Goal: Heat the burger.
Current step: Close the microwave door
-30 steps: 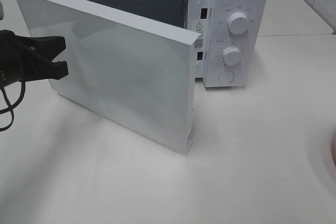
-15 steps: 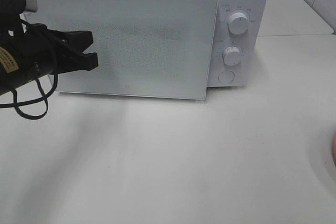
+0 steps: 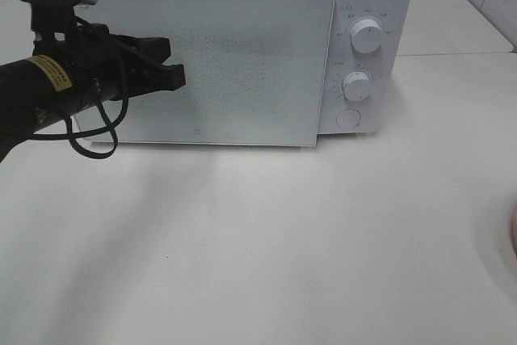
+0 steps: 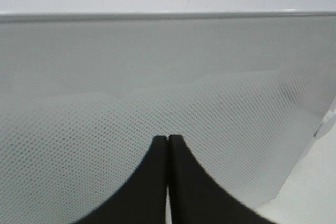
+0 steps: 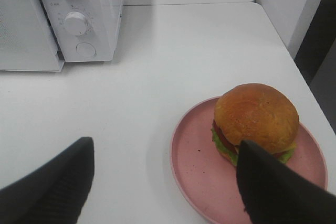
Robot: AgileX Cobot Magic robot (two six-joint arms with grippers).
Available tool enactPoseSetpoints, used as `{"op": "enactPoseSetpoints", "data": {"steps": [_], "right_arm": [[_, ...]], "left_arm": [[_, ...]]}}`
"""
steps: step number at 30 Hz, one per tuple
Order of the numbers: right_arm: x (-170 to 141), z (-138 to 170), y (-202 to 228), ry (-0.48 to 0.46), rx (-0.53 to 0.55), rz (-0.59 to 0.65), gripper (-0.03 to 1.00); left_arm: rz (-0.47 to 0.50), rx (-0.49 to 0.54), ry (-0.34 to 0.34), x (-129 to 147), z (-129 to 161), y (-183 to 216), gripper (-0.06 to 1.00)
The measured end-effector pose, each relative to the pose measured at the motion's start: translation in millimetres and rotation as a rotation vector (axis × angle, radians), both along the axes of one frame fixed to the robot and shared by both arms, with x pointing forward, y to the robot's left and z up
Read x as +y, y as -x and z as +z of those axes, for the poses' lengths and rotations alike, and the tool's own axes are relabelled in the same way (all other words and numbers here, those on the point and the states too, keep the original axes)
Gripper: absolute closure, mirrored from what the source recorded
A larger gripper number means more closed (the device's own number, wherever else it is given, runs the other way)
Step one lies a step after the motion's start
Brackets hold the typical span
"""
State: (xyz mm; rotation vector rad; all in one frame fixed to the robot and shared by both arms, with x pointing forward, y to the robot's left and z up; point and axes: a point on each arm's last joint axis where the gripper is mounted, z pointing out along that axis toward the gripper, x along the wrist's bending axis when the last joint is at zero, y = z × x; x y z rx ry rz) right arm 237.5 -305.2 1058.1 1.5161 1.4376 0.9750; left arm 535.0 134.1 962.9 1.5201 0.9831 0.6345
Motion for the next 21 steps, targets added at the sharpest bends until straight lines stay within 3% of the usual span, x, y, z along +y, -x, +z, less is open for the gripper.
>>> {"op": "enactPoseSetpoints", "data": {"steps": [16, 21], "right_arm": [[0.0, 0.0, 0.0, 0.0, 0.0, 0.0, 0.25], [0.0, 0.0, 0.0, 0.0, 0.0, 0.0, 0.25]], "left_arm": [[0.005, 0.008, 0.005, -19.7, 2.3, -26.7, 0.94], [-0.022, 0.029, -0.022, -32.2, -1.5, -28.8, 0.94]]}}
